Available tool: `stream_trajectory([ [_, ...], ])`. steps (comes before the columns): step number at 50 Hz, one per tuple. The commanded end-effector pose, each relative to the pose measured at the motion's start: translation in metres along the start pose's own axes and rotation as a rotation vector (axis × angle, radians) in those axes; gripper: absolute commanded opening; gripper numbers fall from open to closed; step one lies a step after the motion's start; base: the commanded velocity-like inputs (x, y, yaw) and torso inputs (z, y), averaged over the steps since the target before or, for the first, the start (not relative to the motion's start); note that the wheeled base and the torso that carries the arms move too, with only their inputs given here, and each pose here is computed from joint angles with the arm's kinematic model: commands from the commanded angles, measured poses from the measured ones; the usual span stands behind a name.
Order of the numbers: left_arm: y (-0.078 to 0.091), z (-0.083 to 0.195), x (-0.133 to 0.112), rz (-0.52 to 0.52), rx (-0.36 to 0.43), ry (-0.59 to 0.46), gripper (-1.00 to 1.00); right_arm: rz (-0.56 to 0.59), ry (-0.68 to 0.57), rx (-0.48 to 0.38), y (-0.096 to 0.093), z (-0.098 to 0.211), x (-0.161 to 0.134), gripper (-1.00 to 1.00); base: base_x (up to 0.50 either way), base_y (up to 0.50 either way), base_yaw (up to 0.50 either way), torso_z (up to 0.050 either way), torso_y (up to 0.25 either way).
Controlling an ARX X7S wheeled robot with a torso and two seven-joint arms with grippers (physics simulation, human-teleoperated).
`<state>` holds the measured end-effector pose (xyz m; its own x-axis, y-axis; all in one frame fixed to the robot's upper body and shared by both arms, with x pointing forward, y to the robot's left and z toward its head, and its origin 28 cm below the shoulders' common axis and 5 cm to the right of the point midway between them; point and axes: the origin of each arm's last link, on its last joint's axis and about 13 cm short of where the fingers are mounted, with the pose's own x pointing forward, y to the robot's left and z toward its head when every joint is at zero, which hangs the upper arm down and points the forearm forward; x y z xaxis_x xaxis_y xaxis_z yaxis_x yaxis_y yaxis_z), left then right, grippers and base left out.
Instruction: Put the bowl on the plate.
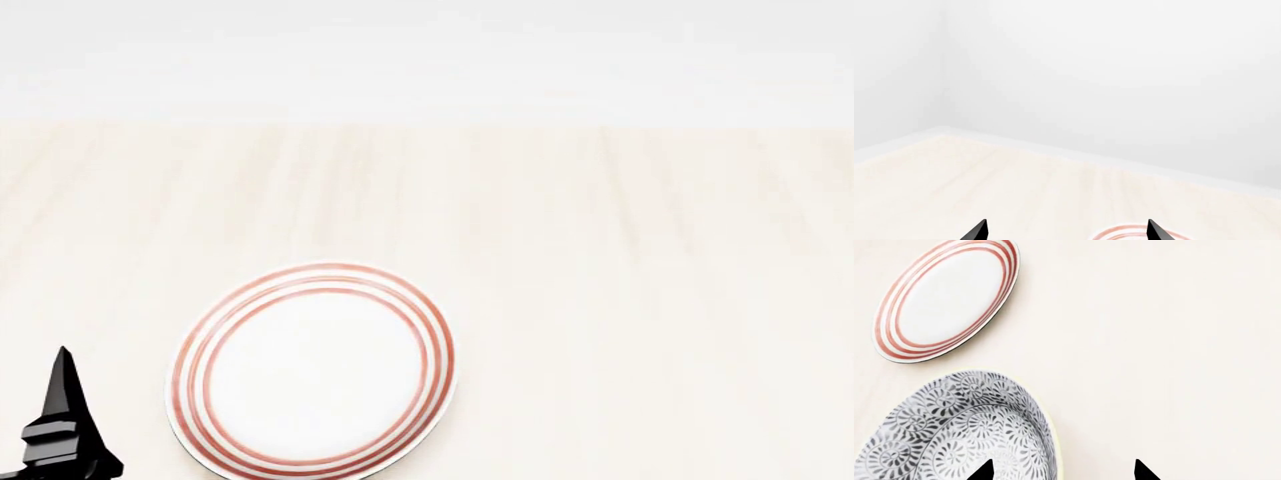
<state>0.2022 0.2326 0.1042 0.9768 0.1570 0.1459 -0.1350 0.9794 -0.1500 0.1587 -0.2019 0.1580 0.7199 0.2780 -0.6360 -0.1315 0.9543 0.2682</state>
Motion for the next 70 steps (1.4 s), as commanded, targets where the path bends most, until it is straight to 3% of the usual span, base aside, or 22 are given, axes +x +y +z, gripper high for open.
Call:
stream_trajectory([
  [1,0.001,0.001,-0.001,-0.002,-0.003,-0.004,1.00,0.049,0.085,-0.037,0.001,-0.012,0.020,1.00,0.00,0.00,0.00,0.000,0.000],
  [13,0.001,0.002,-0.002,-0.001,-0.006,-0.006,1.00,0.066,0.105,-0.071,0.001,-0.015,0.024,1.00,0.00,0.00,0.00,0.000,0.000],
  [14,0.002,0.002,-0.002,0.000,-0.008,-0.006,1.00,0.065,0.105,-0.072,0.001,-0.015,0.024,-1.00,0.00,0.00,0.00,0.000,0.000],
  [37,0.001,0.005,-0.003,-0.005,-0.019,-0.010,1.00,0.049,0.090,-0.066,-0.003,-0.017,0.027,-1.00,0.00,0.00,0.00,0.000,0.000],
  [41,0.002,0.006,-0.003,-0.006,-0.021,-0.012,1.00,0.080,-0.071,-0.088,0.002,-0.005,0.020,-1.00,0.00,0.00,0.00,0.000,0.000],
  [43,0.002,0.006,-0.003,-0.004,-0.022,-0.011,1.00,0.115,-0.199,-0.149,0.010,0.006,0.014,-1.00,0.00,0.00,0.00,0.000,0.000],
  [50,0.001,0.007,-0.003,-0.008,-0.022,-0.014,1.00,0.222,-0.382,-0.248,0.034,0.025,0.003,-1.00,0.00,0.00,0.00,0.000,0.000],
  [62,0.002,0.009,-0.002,-0.003,-0.030,-0.017,1.00,0.333,-0.534,-0.313,0.054,0.051,0.008,-1.00,0.00,0.00,0.00,0.000,0.000],
  [70,0.003,0.010,-0.003,-0.003,-0.032,-0.019,1.00,0.346,-0.588,-0.263,0.056,0.073,0.024,-1.00,0.00,0.00,0.00,0.000,0.000],
])
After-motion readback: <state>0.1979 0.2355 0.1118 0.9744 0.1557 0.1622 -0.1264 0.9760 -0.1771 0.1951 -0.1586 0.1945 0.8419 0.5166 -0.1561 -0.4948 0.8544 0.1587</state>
